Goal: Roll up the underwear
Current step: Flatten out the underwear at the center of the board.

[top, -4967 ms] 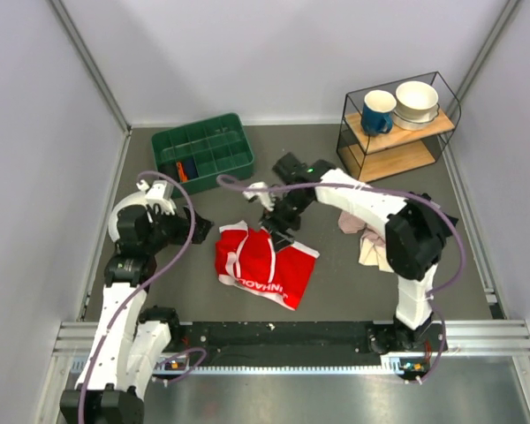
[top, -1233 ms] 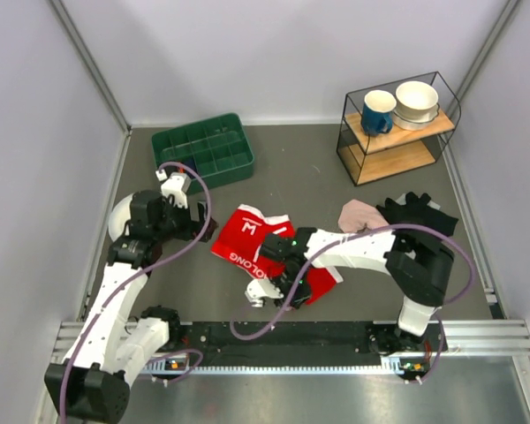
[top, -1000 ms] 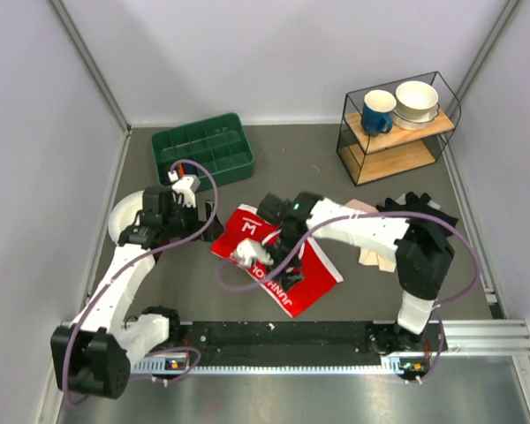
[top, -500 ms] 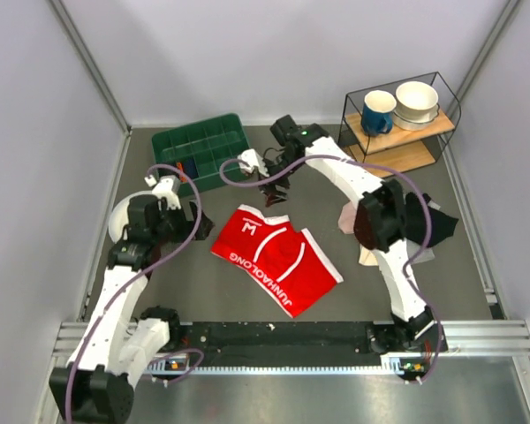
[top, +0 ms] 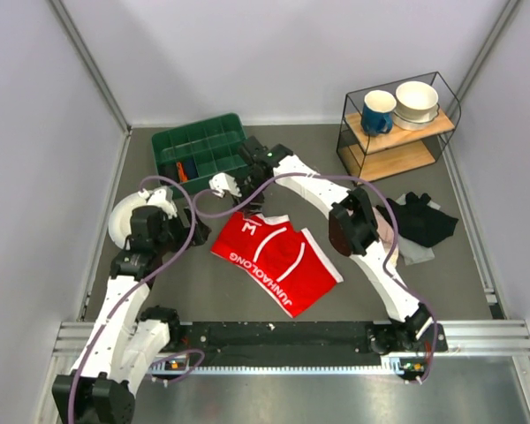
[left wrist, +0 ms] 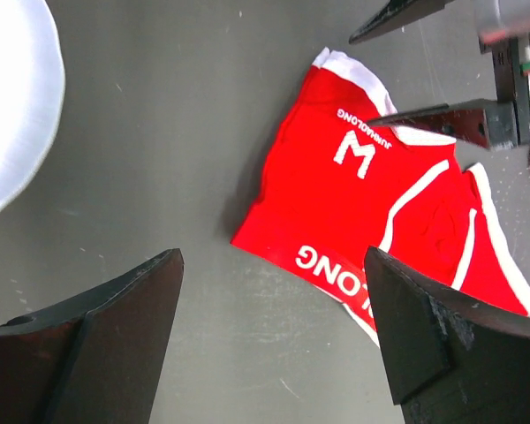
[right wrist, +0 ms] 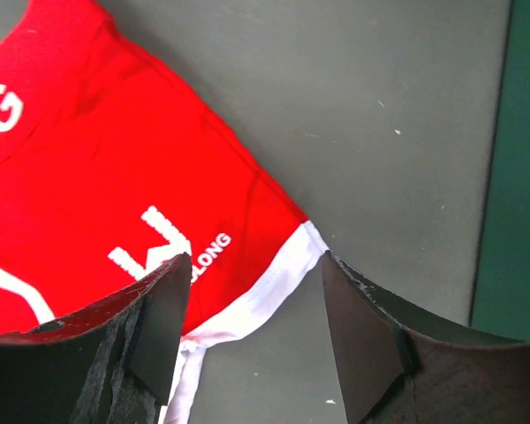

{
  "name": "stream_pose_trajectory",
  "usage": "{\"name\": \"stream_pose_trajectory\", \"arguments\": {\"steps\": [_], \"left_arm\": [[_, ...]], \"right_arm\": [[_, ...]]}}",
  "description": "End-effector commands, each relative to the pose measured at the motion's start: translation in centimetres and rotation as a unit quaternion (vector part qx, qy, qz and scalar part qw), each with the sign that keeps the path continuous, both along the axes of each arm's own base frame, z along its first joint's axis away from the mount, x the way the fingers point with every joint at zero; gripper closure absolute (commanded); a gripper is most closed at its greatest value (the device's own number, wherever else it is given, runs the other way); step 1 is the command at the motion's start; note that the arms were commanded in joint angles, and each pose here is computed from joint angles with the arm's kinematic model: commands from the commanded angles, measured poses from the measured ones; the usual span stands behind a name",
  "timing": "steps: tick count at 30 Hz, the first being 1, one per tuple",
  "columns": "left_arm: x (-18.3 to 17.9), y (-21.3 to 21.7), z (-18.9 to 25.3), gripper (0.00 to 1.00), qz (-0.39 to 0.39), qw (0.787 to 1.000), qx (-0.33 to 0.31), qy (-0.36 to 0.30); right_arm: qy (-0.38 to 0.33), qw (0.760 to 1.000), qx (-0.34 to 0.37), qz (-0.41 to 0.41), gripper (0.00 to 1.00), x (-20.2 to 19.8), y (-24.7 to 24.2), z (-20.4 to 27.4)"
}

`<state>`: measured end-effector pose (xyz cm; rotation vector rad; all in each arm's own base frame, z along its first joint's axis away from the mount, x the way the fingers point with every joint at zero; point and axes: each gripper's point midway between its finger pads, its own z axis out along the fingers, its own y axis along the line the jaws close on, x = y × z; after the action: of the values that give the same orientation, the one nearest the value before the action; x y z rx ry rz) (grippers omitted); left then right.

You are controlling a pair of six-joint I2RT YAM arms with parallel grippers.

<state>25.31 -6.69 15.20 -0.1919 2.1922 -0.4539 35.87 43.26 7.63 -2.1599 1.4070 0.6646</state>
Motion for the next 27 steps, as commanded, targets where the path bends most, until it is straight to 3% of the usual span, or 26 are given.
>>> {"name": "stream_pose_trajectory", "arguments": {"steps": [1, 8, 16, 21, 27], "left_arm": [[0.8, -1.2, 0.4, 0.12, 0.039, 0.994, -0.095, -0.028], [0.6, -1.1, -4.6, 0.15, 0.090, 0.986, -0.141, -0.005], [1.4, -1.5, -7.9, 0.17, 0.075, 0.988, -0.129, 0.035], [1.9, -3.7, -8.8, 0.28, 0.011, 0.986, -0.150, 0.071], [1.2, -4.0, -11.7, 0.34, 0.009, 0.980, -0.147, 0.132]], "right_arm": [[-0.025, 0.998, 0.024, -0.049, 0.40, 2.8, 1.5, 0.4], [-0.028, 0.996, 0.015, -0.082, 0.45, 3.9, 1.7, -1.3], [-0.010, 0.997, 0.002, -0.078, 0.46, 3.1, 1.7, -3.2], [0.001, 0.997, 0.000, -0.081, 0.52, 2.8, 1.6, -3.7], [0.020, 0.995, -0.002, -0.093, 0.58, 2.4, 1.6, -4.1]]}}
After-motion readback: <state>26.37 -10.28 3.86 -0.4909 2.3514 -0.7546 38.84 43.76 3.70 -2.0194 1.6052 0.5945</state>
